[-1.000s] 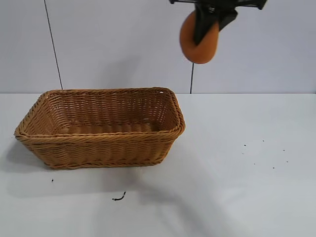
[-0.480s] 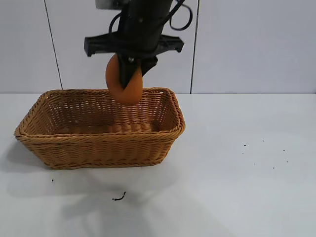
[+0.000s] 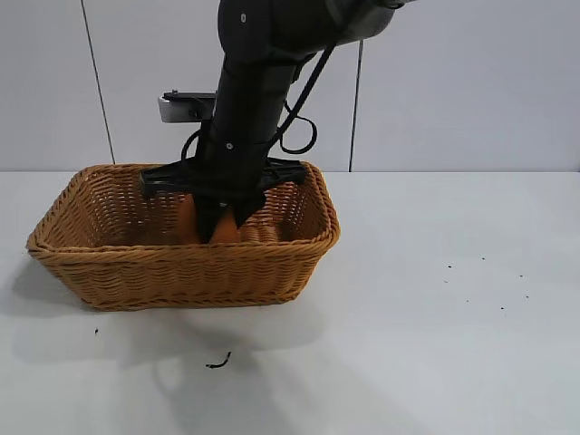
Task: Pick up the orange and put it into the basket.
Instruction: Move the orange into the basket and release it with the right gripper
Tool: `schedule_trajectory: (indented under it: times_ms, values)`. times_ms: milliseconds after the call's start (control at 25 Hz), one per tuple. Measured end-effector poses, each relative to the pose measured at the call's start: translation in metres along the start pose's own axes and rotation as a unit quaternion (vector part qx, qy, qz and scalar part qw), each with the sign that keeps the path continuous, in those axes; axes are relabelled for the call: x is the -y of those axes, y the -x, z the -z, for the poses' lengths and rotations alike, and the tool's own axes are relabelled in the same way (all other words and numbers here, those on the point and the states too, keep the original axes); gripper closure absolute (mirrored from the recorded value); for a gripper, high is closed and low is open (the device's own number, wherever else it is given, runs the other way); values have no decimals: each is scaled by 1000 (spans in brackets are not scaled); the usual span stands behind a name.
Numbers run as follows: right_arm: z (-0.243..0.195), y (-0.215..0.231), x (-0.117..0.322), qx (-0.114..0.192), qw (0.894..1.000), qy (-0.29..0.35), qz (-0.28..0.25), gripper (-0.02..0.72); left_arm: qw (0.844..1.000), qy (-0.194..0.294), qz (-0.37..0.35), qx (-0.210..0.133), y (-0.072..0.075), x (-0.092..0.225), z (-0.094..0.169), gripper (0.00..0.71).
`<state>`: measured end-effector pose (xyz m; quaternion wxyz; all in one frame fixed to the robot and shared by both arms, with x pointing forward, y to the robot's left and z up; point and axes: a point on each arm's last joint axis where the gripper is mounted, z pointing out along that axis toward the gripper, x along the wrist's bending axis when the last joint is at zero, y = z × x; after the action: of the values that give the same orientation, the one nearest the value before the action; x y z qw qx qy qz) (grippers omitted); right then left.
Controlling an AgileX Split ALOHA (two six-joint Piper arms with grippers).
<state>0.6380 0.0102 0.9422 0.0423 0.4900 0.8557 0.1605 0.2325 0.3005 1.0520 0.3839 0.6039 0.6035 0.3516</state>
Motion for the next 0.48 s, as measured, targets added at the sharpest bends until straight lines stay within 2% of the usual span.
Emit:
schedule_trajectory:
  times_ms: [320,360,480]
  values:
    - [56,8,-25,14,1000,16,-1,31,1000,0,0,0,0,0,0,44]
    - [66,24,-32,29,999,34,-12,31,1000,0,0,0,0,0,0,44]
    - [69,44,-34,42,998,37,-32,31,1000,0,0,0,0,0,0,44]
